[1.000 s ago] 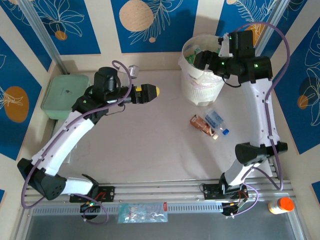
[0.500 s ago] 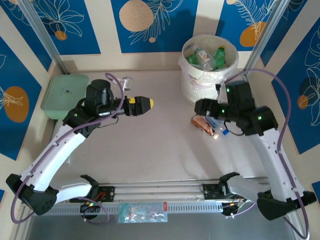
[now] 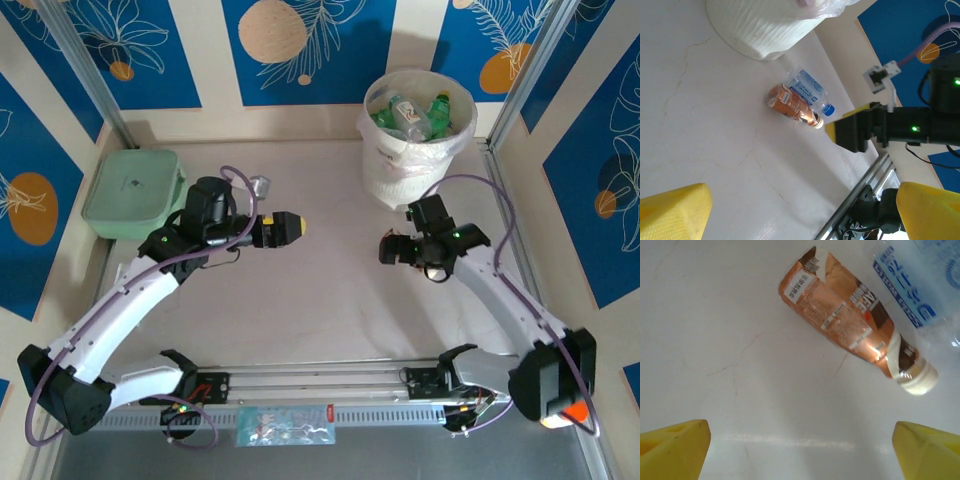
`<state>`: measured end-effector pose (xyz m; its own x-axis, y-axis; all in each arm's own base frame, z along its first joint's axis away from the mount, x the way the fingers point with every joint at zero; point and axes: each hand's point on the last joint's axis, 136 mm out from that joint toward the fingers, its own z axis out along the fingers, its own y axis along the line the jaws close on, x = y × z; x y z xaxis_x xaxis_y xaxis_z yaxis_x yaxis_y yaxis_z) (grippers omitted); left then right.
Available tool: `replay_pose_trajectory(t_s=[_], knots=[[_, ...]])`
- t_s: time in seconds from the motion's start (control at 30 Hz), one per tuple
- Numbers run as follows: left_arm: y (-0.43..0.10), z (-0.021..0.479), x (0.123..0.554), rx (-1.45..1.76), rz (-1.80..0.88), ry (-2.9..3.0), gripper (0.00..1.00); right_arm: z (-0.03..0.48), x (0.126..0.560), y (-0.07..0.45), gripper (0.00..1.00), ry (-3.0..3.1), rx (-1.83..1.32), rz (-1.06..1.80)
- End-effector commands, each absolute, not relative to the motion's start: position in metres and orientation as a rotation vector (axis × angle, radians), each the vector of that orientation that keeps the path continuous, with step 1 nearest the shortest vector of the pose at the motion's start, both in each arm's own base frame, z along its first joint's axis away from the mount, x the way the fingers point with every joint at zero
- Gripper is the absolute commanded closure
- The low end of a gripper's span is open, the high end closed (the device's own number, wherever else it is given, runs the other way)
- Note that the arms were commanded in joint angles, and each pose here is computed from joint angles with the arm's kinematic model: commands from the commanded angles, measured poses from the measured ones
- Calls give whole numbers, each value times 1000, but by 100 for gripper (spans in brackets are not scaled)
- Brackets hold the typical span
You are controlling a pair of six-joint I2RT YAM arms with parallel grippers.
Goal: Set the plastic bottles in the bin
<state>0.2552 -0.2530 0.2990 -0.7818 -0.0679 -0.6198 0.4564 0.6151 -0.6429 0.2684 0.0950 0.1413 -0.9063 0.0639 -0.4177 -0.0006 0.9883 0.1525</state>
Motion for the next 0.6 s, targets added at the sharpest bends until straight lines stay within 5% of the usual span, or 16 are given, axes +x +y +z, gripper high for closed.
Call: replay_pose_trajectory(t_s=[0.0,0.3,0.57], knots=[[-260,298,260,316,-1138,2208,5,131,301,95,3,2663,-62,100],[-259,295,259,352,-1124,2220,5,93,357,89,2,2743,-138,-82],[-262,300,261,370,-1147,2213,5,63,359,97,7,2823,-264,-120]])
